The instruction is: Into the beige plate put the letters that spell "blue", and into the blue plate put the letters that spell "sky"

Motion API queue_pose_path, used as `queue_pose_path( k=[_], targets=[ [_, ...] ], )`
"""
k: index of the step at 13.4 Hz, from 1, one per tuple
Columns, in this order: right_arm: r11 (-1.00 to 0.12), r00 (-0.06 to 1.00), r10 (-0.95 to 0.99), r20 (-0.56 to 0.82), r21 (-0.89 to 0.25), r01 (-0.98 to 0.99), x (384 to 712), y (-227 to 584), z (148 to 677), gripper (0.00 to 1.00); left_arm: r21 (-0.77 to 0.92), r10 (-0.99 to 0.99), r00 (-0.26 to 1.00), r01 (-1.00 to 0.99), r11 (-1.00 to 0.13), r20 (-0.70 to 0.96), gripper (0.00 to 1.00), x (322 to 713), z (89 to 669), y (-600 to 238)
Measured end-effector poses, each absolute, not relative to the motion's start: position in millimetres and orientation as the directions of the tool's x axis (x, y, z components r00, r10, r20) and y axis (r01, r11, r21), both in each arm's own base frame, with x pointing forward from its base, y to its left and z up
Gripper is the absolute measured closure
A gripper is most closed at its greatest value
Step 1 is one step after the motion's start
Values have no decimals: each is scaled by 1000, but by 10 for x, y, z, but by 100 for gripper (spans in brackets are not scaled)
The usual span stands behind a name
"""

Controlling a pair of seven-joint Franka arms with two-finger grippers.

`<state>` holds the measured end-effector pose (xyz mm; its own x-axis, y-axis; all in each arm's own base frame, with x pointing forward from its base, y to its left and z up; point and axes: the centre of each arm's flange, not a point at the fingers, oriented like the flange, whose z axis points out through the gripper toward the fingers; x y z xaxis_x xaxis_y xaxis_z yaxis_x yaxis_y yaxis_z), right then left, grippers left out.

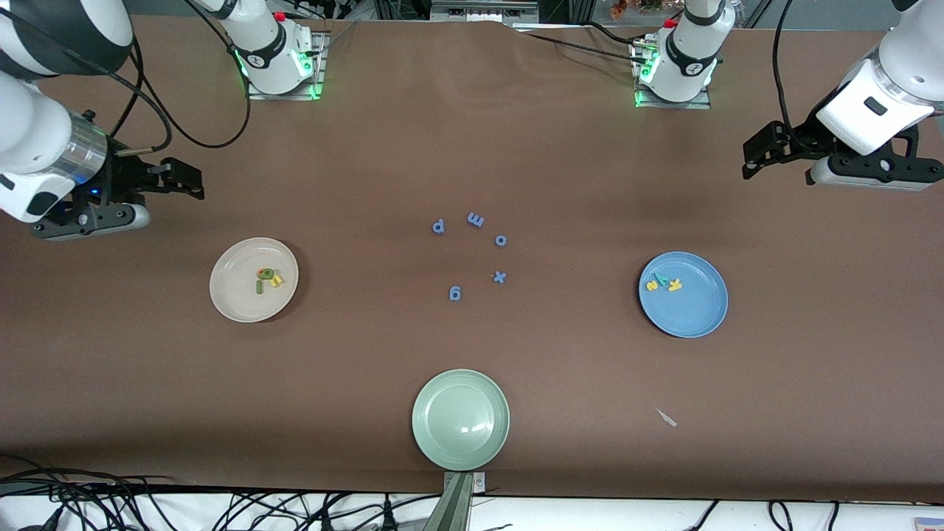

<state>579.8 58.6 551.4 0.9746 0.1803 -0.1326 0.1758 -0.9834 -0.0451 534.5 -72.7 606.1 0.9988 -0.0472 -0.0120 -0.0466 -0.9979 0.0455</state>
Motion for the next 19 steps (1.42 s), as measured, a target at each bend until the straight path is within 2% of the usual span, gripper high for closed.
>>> queue_pose_path(
  k=[12, 19],
  targets=[
    [-982, 978, 185, -93, 12, 187, 5729, 384, 5747, 0, 45, -46, 999, -46, -998, -14, 0, 5346, 6058, -721],
    [-998, 995, 65, -73, 22, 67, 5754, 352, 5740, 0, 45, -46, 999, -45, -998, -14, 0, 5346, 6058, -721]
  ],
)
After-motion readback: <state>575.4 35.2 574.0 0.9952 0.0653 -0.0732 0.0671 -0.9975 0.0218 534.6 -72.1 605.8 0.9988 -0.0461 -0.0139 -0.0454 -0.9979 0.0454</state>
